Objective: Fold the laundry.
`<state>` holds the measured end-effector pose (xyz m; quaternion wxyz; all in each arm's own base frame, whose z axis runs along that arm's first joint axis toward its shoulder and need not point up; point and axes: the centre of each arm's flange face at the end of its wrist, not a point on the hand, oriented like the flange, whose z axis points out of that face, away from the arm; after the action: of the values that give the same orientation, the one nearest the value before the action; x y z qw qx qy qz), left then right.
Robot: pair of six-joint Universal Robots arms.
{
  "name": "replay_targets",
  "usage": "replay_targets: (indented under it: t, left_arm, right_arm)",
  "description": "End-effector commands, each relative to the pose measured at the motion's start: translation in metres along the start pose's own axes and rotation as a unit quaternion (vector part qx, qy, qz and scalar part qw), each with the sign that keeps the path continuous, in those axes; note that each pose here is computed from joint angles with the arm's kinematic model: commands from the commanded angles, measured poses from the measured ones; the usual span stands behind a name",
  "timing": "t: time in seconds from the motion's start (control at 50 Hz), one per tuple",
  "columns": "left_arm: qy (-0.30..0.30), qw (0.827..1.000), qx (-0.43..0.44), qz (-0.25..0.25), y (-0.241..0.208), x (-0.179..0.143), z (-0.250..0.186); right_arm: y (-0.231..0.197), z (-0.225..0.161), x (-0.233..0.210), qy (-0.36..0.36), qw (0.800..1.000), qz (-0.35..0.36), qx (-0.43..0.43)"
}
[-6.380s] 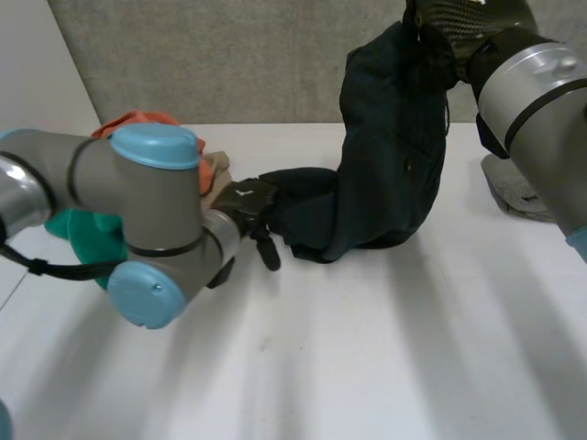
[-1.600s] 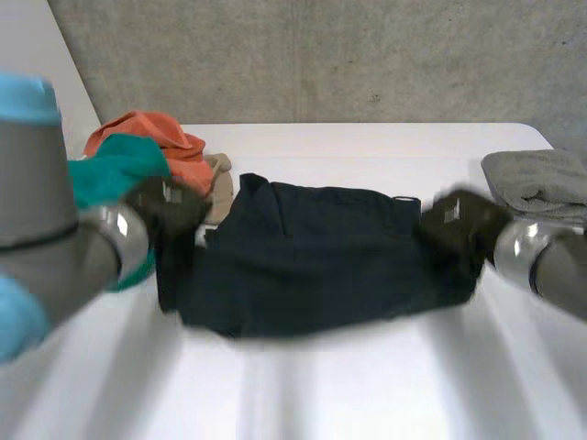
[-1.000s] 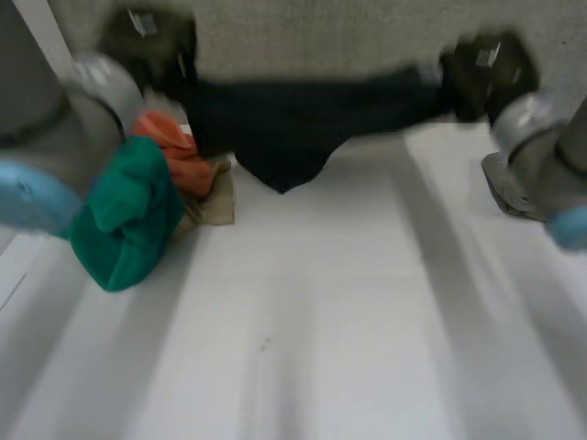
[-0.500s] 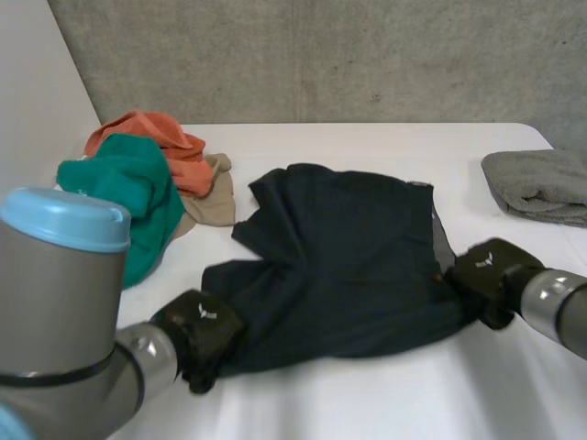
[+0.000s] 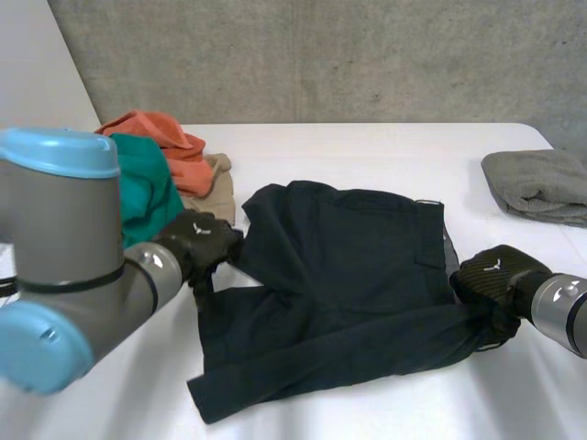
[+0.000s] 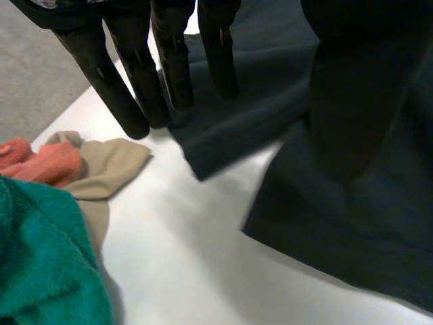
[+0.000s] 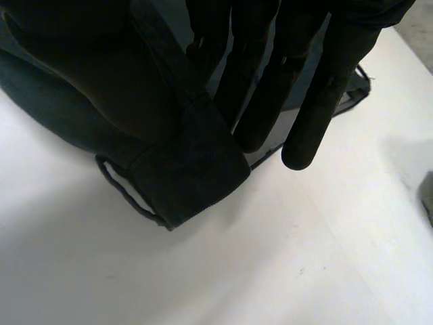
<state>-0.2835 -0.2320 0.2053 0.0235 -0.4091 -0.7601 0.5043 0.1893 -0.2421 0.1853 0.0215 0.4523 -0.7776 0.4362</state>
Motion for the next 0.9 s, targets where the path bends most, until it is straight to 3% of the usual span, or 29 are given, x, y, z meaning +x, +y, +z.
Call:
replay_targets:
  t: [0.02, 0.24, 0.6, 0.7, 0.8, 0.86, 0.9]
  left_arm:
    - [0.015, 1.0, 0.02, -0.007, 0.007, -0.011, 0.05]
    - [0.03, 0.998, 0.051, -0.001, 0.011, -0.016, 0.102]
    - [0.012, 0.996, 0.035, 0.082, 0.02, 0.009, 0.129]
    - [-0.044, 0.993, 0.019, 0.109, 0.011, 0.001, 0.121]
    - [-0.16, 0.974, -0.056, 0.151, 0.009, -0.007, 0.1]
    - [-0.185, 0.96, -0.101, 0.184, 0.011, -0.003, 0.084]
    - [-0.177, 0.961, -0.098, 0.19, 0.009, 0.002, 0.08]
  right_arm:
    - [0.002, 0.001, -0.005, -0.004, 1.0, 0.01, 0.0]
    - [0.005, 0.001, -0.011, -0.006, 1.0, 0.008, 0.002]
    - [0.009, -0.002, -0.008, 0.002, 1.0, 0.018, 0.004]
    - [0.009, -0.004, -0.009, 0.002, 1.0, 0.018, 0.008]
    - [0.008, -0.007, -0.013, -0.002, 1.0, 0.014, 0.012]
    - [0.006, -0.008, -0.017, -0.008, 1.0, 0.01, 0.013]
    - [0.005, -0.009, -0.02, -0.01, 1.0, 0.006, 0.015]
